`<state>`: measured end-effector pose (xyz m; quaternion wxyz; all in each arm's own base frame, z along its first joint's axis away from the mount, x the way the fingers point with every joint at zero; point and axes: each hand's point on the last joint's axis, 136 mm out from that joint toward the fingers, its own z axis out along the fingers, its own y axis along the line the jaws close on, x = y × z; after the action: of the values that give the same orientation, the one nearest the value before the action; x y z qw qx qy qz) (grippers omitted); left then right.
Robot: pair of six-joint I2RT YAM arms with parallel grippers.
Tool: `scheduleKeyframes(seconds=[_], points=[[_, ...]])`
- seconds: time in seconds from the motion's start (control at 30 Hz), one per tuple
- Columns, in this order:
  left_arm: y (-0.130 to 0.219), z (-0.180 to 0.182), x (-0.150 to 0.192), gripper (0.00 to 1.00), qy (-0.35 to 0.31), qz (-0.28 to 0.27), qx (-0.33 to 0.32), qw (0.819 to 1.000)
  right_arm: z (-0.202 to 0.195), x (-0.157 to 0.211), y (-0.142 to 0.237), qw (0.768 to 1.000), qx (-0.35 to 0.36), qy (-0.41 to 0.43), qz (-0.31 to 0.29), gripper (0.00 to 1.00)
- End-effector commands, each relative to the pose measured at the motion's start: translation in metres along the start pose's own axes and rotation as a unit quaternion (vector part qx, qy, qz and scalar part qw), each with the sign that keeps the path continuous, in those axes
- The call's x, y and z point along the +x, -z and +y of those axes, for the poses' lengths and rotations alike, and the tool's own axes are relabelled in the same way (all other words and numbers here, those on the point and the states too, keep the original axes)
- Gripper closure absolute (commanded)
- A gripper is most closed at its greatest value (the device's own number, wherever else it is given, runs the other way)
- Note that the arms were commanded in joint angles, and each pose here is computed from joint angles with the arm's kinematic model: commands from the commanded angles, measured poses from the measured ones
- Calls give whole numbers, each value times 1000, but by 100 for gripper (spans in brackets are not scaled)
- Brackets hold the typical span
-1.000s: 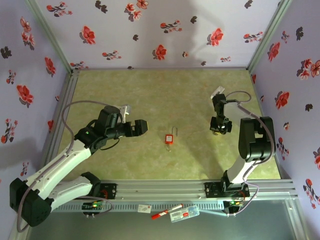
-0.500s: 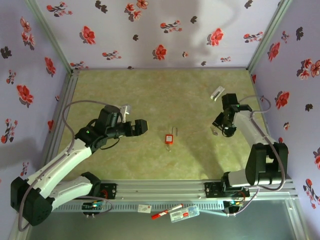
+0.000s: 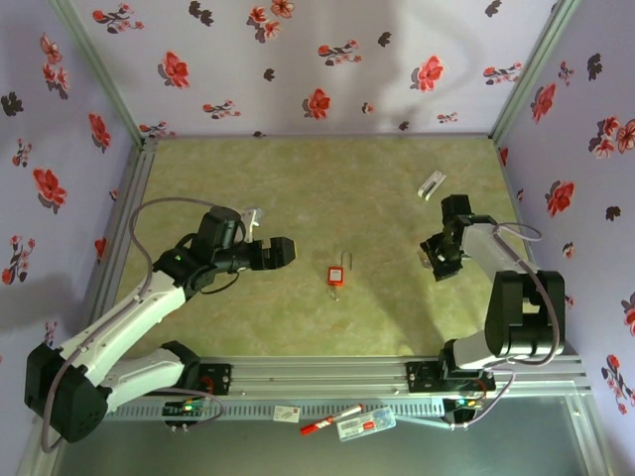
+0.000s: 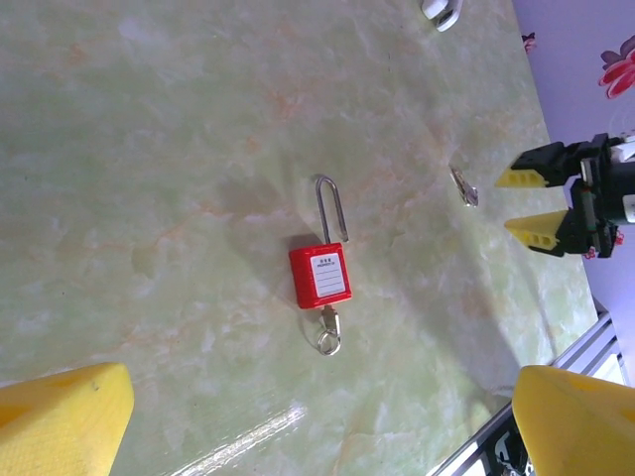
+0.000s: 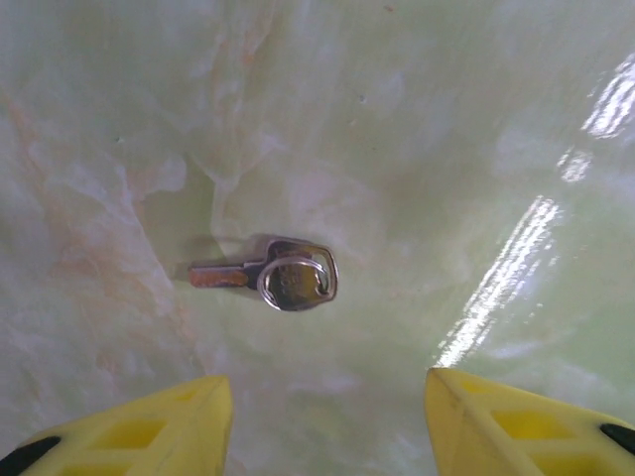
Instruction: Unlock with the key
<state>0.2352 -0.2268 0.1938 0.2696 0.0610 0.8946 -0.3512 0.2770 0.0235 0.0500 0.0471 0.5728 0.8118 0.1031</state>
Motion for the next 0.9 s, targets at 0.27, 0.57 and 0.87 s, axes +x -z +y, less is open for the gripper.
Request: scheduleKeyframes(seconds=[0.27, 0.57, 0.87], points=[[-1, -2, -2, 2, -21, 2, 8, 1000, 10, -7, -23, 997, -10, -75, 6, 50], [-2, -1, -1, 2, -24, 7, 7, 1000, 3, -10, -36, 996, 21, -85, 7, 56], [-2, 2, -3, 2, -24, 5, 8, 1000, -9, -12, -41, 996, 49, -78, 1, 69]])
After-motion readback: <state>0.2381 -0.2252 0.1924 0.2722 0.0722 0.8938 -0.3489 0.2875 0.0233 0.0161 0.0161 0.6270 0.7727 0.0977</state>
